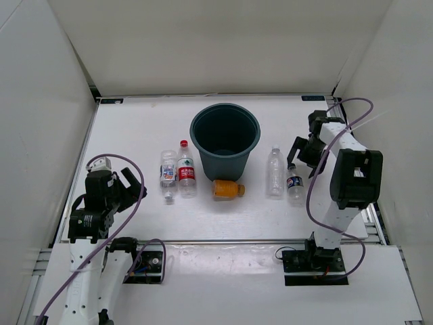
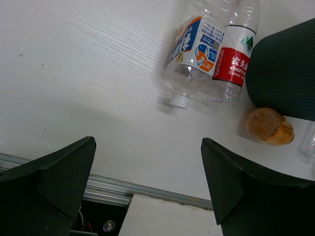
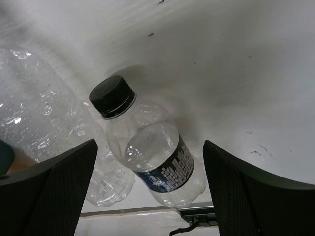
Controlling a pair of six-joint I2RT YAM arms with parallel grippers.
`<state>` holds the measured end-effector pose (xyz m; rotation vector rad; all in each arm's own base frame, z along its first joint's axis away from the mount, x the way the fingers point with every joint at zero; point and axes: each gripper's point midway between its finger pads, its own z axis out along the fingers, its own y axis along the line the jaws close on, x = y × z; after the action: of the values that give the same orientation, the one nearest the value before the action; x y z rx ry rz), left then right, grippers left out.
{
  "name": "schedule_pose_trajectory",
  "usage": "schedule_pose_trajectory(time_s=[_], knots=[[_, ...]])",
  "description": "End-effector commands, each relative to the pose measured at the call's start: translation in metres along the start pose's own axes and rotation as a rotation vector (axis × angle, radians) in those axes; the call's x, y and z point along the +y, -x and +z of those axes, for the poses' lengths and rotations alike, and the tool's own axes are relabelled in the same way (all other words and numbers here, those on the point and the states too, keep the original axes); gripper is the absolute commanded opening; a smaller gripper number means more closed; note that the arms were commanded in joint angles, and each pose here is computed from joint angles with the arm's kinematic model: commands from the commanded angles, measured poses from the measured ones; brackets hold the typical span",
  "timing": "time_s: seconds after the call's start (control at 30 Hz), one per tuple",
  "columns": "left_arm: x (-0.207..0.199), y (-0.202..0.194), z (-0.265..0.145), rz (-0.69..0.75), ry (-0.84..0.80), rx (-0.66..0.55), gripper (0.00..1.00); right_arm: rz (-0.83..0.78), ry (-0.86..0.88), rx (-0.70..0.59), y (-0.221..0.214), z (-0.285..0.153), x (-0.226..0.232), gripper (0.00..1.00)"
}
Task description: Put the plastic bottles in the bin
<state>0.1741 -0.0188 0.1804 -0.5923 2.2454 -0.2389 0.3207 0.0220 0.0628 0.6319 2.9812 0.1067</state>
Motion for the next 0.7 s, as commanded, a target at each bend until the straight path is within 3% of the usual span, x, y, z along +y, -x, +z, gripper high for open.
schedule_pose_trajectory(time_s=[0.0, 0.4, 0.53, 0.57, 0.67], knots=[[-0.003, 0.003, -0.001, 0.009, -0.018, -0.016, 1.00, -0.027, -0.005, 0.006, 0.000, 0.004, -0.002, 0.91], [-0.003, 0.004, -0.002, 0.009, -0.022, -0.024, 1.00, 0.017, -0.008, 0.162, -0.017, 0.037, -0.011, 0.84], [-0.004, 0.004, -0.003, 0.008, -0.027, -0.032, 1.00, 0.080, 0.043, 0.184, -0.017, 0.034, -0.019, 0.66], [-0.004, 0.004, -0.003, 0.008, -0.027, -0.032, 1.00, 0.089, 0.049, 0.165, -0.013, 0.029, -0.021, 0.54], [-0.004, 0.004, -0.003, 0.008, -0.027, -0.032, 1.00, 0.141, 0.050, 0.107, -0.008, 0.011, -0.030, 0.43]])
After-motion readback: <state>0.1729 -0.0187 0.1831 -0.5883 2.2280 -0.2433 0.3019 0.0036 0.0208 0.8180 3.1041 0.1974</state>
